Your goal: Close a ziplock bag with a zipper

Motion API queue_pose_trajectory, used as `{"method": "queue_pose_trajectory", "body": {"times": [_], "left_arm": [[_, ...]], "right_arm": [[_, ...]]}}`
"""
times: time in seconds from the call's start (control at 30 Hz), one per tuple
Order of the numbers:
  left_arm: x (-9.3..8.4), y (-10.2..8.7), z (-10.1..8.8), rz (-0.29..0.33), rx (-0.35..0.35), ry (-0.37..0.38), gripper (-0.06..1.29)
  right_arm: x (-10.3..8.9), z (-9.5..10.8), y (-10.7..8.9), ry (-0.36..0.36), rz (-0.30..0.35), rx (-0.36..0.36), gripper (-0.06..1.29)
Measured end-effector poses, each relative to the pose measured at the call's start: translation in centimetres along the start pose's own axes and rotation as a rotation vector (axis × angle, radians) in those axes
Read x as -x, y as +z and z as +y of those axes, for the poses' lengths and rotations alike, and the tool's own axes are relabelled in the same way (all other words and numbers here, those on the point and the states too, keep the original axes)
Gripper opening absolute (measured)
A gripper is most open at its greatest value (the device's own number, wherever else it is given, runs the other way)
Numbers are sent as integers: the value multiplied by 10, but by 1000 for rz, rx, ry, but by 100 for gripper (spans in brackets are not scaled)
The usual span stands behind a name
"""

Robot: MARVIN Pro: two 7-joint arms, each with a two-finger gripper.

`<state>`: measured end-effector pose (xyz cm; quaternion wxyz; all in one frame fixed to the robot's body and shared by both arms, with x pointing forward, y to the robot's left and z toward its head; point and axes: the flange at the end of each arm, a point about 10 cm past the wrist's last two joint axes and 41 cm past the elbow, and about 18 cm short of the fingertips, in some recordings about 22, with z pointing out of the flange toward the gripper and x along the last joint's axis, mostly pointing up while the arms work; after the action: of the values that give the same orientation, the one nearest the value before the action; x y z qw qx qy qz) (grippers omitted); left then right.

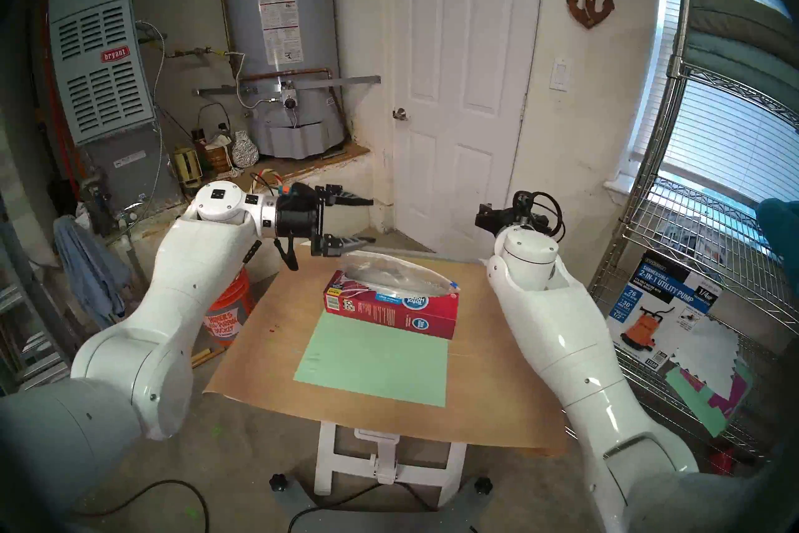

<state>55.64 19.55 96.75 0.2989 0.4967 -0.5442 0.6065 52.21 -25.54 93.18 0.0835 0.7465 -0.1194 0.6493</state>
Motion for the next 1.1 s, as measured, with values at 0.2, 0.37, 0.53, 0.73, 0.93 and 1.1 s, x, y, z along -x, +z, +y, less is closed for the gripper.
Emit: {"method": "queue_pose_trajectory", "body": {"times": [0.2,0.37,0.53,0.73,0.93,1.1], "left_arm": [[-7,-16,-25,-29,-145,-17,127],[3,-20,-37,-92,-242,-56,127],[16,-19,-44,-166,-329,-97,127],[21,-15,-53,-218,-441,-133,127],[22,-9,-61,-244,-553,-168,127],[22,2,-65,-241,-640,-211,127]], "right_arm": [[-4,1,4,24,7,56,124],[-12,7,9,56,21,118,124],[-21,16,14,86,34,197,124],[-24,30,19,121,40,306,124],[-28,45,22,160,47,418,124],[-32,52,22,191,54,503,124]]}}
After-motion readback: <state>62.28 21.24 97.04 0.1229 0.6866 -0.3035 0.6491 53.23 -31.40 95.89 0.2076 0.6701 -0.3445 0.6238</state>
